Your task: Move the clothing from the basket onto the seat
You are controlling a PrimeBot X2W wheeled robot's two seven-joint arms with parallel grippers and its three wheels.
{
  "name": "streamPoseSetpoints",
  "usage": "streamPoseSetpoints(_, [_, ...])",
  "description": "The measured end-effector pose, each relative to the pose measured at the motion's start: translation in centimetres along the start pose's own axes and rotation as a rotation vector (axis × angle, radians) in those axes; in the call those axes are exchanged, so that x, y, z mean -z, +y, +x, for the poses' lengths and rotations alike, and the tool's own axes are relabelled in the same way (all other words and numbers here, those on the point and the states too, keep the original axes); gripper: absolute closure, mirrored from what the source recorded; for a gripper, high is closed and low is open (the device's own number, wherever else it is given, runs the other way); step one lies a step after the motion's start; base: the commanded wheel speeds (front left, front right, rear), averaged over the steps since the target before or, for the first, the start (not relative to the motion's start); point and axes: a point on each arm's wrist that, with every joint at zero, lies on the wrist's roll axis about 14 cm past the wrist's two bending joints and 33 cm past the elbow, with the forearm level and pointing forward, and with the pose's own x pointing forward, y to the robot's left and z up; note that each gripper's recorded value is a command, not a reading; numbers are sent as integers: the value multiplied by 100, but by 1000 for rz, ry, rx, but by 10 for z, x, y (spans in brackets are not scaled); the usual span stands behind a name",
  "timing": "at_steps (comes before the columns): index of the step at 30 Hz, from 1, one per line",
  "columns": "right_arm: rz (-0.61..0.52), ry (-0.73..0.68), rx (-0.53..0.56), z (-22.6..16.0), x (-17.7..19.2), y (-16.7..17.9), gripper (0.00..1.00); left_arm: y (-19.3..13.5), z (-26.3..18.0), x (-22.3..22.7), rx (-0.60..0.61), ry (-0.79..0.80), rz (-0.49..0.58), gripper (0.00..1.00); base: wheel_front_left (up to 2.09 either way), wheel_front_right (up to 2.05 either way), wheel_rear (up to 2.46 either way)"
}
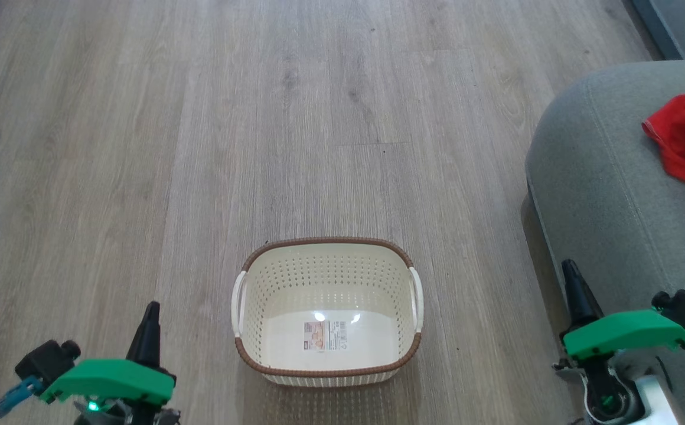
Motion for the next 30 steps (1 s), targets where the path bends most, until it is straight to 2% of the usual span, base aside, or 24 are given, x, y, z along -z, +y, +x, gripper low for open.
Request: streamPoseSetpoints(30, [334, -20, -25, 2, -15, 7, 100, -9, 3, -7, 26, 6, -335, 100, 0, 0, 0])
